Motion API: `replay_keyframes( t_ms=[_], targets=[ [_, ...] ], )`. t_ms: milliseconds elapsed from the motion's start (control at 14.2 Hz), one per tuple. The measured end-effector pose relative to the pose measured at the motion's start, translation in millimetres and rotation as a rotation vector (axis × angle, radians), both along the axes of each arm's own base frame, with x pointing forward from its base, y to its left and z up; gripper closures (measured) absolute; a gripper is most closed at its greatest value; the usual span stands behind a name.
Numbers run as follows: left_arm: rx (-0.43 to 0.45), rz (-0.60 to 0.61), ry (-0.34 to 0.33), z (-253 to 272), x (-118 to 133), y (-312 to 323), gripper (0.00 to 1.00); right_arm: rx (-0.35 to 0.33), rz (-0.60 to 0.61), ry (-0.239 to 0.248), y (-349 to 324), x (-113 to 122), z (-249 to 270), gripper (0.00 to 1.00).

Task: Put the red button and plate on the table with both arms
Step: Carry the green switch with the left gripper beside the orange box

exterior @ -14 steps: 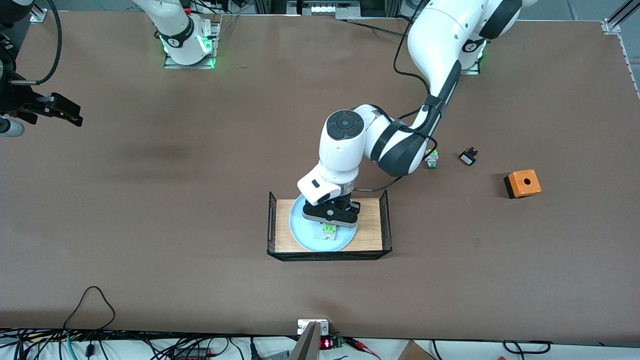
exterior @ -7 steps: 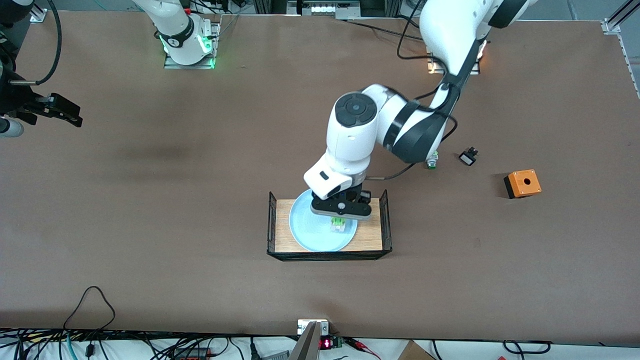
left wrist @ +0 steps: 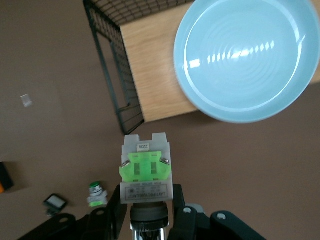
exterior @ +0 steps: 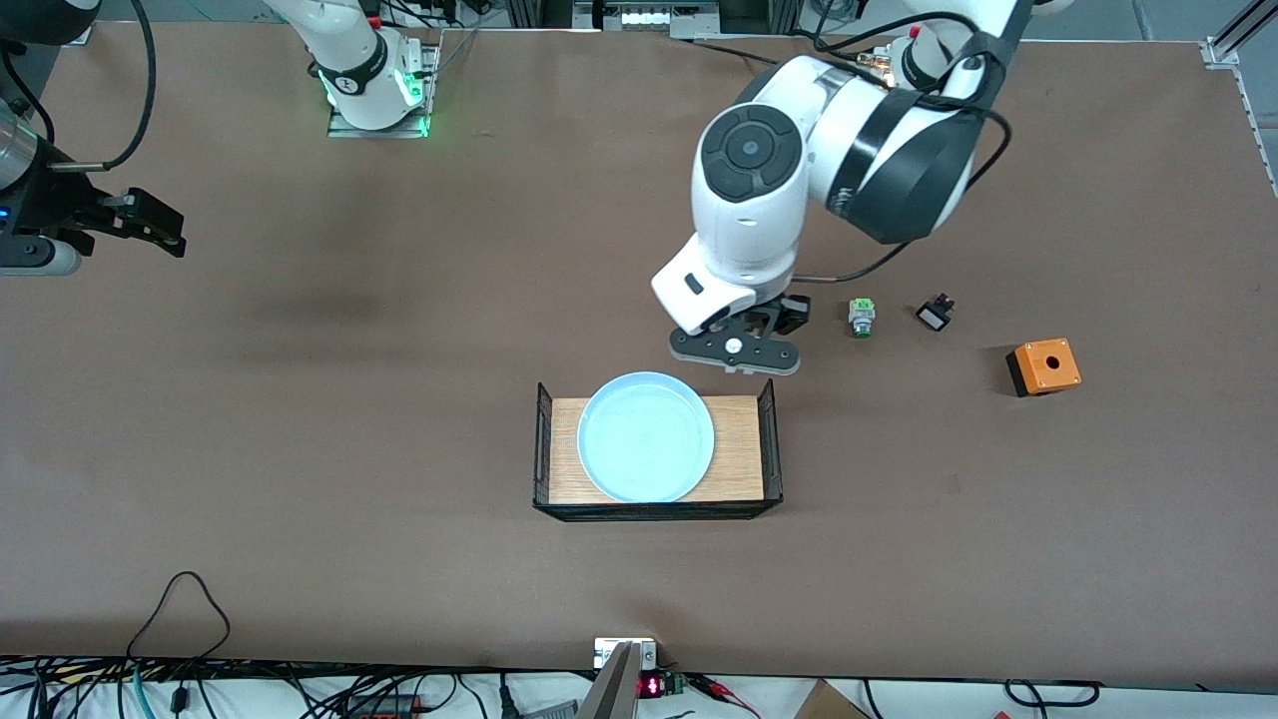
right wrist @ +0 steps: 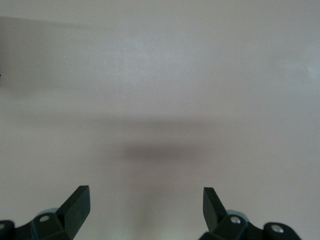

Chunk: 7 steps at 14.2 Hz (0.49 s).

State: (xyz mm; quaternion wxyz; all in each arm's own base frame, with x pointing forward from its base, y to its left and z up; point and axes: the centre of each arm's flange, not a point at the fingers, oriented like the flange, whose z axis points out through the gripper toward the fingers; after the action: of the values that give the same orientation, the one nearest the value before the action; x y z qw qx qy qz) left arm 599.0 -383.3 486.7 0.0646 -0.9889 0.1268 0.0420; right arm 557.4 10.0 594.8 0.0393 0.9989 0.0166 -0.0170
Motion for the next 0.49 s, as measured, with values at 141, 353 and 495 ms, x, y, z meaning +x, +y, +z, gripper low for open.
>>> replay_keyframes(
  t_ms=[141,353,495],
  targets=[
    [0.011,-0.111,0.071,3,16,46,0.59,0.0,-0.002,0.005,-1,0,-1,0.0],
    [-0.005,-0.252,0.152,-2,38,119,0.59,0.0,-0.004,0.017,-2,-1,-3,0.0],
    [-0.023,-0.337,0.209,-15,48,166,0.59,-0.001,-0.01,0.021,0,-1,-4,0.0]
  ],
)
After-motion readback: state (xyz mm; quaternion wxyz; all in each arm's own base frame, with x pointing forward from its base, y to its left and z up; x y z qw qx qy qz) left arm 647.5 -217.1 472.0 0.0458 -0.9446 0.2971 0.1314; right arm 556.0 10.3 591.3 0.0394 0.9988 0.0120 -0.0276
